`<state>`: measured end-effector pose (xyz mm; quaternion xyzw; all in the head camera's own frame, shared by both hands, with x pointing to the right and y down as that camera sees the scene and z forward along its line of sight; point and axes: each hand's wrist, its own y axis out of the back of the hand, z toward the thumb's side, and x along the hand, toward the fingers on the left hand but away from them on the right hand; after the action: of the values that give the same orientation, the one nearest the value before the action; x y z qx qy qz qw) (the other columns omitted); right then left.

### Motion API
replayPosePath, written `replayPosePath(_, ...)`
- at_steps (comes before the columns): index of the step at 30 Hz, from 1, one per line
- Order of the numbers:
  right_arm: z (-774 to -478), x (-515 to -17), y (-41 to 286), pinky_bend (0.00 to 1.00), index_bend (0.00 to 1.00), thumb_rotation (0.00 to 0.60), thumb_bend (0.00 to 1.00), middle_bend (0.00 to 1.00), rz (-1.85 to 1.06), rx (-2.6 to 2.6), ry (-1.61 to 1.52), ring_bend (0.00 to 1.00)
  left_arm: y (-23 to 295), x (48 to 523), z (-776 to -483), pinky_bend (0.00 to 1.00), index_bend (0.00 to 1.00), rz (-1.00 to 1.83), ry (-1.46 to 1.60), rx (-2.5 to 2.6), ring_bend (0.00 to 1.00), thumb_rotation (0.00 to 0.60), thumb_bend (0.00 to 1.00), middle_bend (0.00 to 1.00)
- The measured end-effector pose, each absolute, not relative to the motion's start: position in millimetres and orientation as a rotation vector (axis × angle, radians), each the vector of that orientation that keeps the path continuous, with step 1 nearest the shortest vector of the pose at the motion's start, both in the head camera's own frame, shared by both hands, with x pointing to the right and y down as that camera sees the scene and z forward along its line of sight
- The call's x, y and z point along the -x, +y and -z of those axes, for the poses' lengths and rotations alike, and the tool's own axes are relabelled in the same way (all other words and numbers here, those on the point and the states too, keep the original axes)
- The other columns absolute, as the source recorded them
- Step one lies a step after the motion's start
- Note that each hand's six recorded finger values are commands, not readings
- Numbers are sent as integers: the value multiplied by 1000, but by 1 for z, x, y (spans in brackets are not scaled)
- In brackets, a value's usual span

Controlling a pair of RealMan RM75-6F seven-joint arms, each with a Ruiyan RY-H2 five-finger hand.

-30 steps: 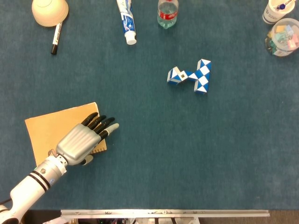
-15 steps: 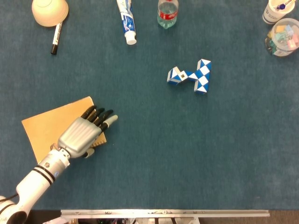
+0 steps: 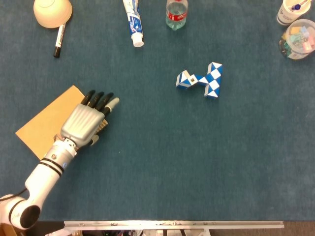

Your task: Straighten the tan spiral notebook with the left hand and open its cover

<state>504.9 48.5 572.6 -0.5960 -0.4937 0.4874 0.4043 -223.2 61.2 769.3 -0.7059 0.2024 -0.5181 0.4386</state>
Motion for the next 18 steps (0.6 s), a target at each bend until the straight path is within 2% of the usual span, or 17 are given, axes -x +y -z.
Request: replayPosePath(18,-571,-507,50,306,339,600,395,292,-1222,1504,-1259,208,5,242,-768,0,0,1422,633,1550,0,600,186,0)
